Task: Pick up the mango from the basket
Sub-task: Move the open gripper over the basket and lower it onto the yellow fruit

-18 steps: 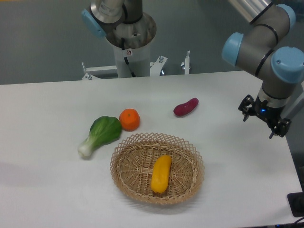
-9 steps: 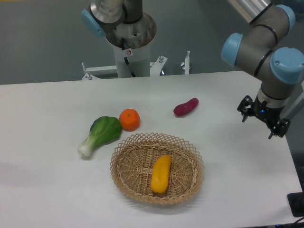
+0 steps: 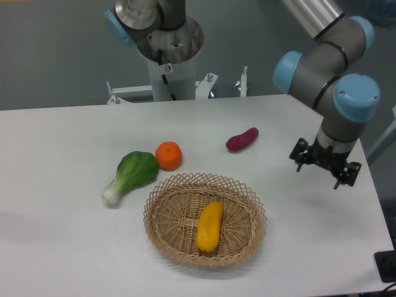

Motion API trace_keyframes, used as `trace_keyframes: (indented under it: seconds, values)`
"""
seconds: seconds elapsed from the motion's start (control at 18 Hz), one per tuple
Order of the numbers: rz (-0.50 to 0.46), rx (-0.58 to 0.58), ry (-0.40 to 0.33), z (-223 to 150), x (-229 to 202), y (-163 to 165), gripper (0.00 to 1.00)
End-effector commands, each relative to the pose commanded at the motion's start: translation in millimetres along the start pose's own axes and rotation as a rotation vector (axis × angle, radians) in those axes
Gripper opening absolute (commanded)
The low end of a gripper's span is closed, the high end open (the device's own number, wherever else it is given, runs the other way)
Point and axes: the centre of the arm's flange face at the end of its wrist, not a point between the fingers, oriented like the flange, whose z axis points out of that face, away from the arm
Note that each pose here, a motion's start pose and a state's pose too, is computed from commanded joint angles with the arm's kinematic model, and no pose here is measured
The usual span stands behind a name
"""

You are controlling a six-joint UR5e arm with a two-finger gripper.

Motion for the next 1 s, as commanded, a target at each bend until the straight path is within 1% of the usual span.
trace_keyframes:
  seconds: [0.11,0.22,0.33,0.44,0.61,0.72,0.83,1.0]
  values:
    - [-0.078,0.058,0.033,-0.7,15.3,-20.4,1.0]
    - [-0.111,0.075,0.05,-0.6,28.3,-33.5,1.0]
    - [-0.107,0.064,0.078,11.1,48.7,-42.7,1.0]
    - [-0.102,0.054,0.09,16.2,66.8,-46.6,1.0]
    - [-0.078,0.071,0.071,19.9,89.2,-51.3,1.0]
    - [-0.057,0.074,0.067,35.1,111.4,-53.0,1.0]
    - [-0.059,0.08,0.055,44.6,132.1,-53.8,1.0]
    - [-0.059,0.078,0.054,56.5,142.3,-49.0,1.0]
